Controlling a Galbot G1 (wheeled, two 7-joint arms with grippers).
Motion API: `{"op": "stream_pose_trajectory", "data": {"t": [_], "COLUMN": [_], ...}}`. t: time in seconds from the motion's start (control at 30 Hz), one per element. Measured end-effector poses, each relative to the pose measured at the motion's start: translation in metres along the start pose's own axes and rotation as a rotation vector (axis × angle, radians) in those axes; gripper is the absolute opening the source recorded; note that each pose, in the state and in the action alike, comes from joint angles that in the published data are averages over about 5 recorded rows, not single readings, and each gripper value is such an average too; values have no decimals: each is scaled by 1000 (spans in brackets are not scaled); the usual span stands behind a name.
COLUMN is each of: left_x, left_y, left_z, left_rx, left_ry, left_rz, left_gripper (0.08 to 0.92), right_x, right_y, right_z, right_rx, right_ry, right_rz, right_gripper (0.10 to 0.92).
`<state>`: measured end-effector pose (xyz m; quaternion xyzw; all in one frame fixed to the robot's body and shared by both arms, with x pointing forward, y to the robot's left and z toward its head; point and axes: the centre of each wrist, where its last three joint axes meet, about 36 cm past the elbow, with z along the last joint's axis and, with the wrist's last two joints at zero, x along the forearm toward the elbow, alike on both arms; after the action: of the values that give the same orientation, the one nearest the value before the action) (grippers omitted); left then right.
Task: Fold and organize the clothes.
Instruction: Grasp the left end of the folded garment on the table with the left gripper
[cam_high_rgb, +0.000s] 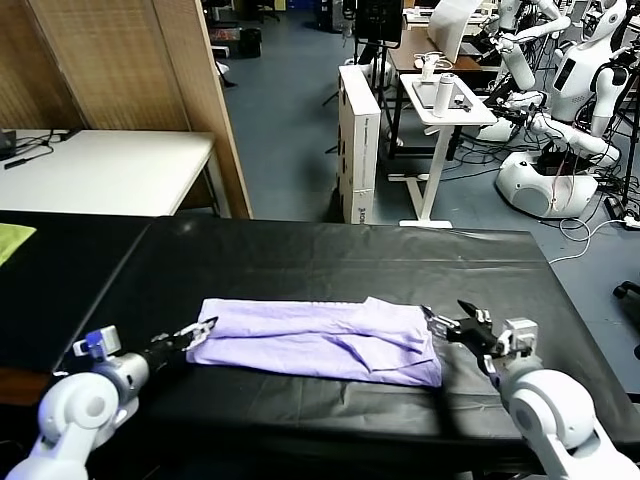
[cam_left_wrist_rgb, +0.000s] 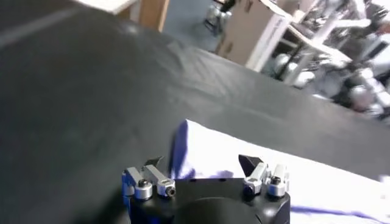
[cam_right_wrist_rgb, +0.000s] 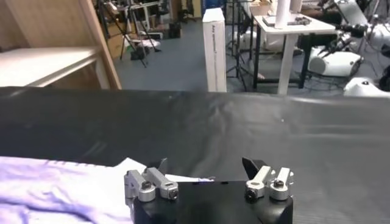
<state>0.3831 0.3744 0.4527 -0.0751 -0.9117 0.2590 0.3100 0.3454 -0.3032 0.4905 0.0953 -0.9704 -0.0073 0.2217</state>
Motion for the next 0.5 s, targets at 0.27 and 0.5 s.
{"op": "stream_pose_trajectory", "data": {"t": [0.27,0.5], "left_x": [-6,-10], "left_y": [13,27], "left_z": [0,-6], "left_rx": [91,107], "left_ry": [13,16], "left_rz": [55,55], "left_gripper": [907,907], "right_x": [8,8], "right_y": [3,4], "right_z": [7,13], "right_rx": [-2,-9], "right_ry": [17,31], "right_rz": [2,6], "right_gripper": [907,907]}}
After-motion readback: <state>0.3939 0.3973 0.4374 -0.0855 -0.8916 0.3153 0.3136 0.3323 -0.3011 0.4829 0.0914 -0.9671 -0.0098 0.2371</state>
